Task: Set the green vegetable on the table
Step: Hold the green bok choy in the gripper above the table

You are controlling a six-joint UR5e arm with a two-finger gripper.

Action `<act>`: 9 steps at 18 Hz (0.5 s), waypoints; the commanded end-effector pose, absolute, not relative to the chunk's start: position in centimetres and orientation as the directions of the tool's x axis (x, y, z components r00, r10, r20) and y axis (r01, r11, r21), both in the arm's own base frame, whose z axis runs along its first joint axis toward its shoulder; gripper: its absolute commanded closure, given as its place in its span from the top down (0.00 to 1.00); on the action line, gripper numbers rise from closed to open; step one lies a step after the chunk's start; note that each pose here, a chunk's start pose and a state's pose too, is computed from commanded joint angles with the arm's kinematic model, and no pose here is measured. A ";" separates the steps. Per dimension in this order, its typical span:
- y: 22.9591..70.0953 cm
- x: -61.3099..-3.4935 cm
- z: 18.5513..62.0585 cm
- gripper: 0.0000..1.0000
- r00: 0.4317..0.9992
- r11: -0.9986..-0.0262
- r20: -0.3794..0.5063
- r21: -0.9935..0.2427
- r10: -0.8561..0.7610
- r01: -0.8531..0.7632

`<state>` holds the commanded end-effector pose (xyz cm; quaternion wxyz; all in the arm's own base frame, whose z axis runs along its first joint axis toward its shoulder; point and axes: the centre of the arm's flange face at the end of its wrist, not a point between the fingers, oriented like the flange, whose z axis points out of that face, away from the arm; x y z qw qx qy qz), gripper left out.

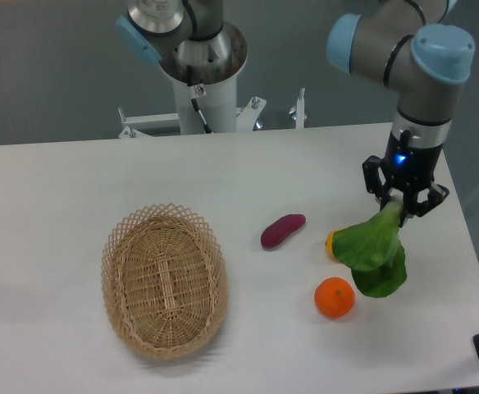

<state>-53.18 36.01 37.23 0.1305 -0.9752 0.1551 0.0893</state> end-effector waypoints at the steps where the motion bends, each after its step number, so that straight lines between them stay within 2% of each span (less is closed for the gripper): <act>1: 36.1 -53.1 37.1 0.33 0.936 -0.918 -0.212 -0.225 -0.281 -0.326; 9: 37.3 -51.3 35.7 0.33 0.939 -0.923 -0.183 -0.203 -0.293 -0.327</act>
